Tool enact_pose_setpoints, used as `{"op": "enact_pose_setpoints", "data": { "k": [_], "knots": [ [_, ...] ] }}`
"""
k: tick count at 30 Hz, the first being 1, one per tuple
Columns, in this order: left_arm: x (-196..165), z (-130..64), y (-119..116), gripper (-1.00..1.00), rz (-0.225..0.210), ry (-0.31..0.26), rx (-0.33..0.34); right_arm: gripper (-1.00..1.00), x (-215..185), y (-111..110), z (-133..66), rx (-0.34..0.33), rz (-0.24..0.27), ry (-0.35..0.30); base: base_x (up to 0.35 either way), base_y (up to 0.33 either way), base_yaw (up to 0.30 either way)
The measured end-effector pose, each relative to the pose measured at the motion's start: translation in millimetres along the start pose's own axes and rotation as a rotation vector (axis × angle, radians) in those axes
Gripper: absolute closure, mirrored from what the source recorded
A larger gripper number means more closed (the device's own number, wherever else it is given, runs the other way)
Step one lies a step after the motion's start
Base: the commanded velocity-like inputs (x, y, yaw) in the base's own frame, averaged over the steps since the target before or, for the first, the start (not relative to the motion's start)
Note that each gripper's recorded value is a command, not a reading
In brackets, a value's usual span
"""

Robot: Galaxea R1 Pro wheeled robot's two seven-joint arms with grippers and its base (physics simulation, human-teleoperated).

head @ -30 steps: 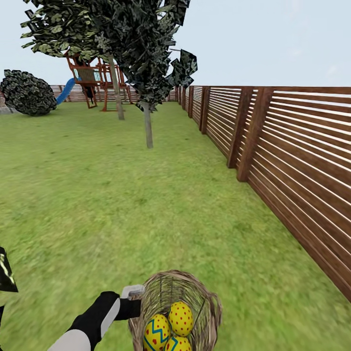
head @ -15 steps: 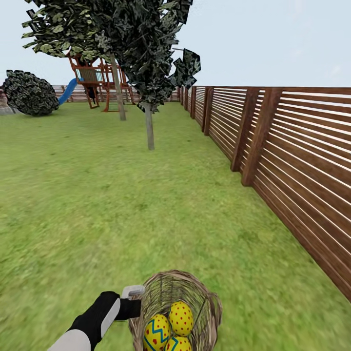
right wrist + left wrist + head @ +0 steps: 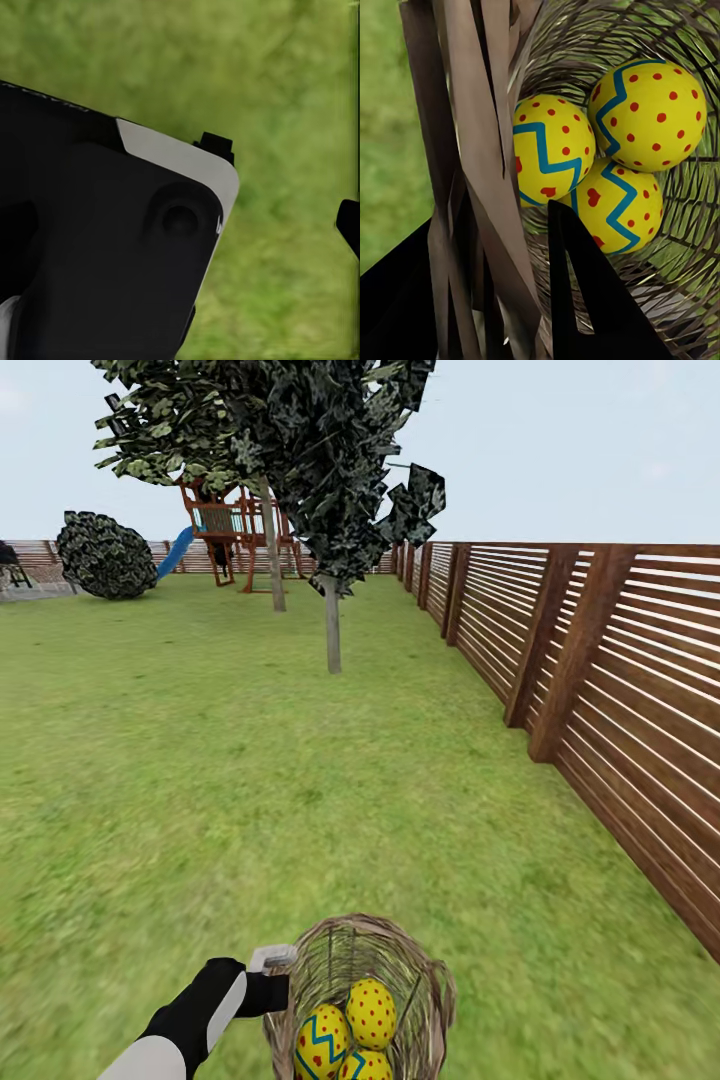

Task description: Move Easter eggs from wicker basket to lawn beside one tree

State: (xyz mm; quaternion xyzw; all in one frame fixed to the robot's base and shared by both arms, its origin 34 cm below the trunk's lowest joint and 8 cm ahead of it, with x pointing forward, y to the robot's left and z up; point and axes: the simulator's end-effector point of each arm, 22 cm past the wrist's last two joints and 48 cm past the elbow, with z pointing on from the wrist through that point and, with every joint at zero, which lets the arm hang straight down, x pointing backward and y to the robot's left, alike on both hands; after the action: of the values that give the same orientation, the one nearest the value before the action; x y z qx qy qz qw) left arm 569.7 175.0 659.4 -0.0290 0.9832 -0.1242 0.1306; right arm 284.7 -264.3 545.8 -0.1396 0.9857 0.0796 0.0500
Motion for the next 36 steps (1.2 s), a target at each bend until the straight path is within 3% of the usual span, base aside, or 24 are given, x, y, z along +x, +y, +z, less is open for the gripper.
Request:
{"op": "enact_pose_setpoints", "data": {
  "k": [7, 12, 36],
  "knots": [
    [0.1, 0.0, 0.1, 1.00, 0.001, 0.000, -0.001, -1.00, -7.1, 3.4, 0.5, -0.005, -0.009, -0.028, 0.322, 0.000, 0.000],
    [0.1, 0.0, 0.4, 1.00, 0.001, 0.000, -0.001, -1.00, -6.7, 3.7, 0.6, -0.005, -0.006, -0.028, 0.322, 0.000, 0.184],
    [0.1, -0.1, 1.0, 1.00, 0.002, 0.000, -0.003, -1.00, -6.0, 2.5, 0.4, -0.003, -0.011, -0.026, 0.322, 0.000, 0.002]
  ]
}}
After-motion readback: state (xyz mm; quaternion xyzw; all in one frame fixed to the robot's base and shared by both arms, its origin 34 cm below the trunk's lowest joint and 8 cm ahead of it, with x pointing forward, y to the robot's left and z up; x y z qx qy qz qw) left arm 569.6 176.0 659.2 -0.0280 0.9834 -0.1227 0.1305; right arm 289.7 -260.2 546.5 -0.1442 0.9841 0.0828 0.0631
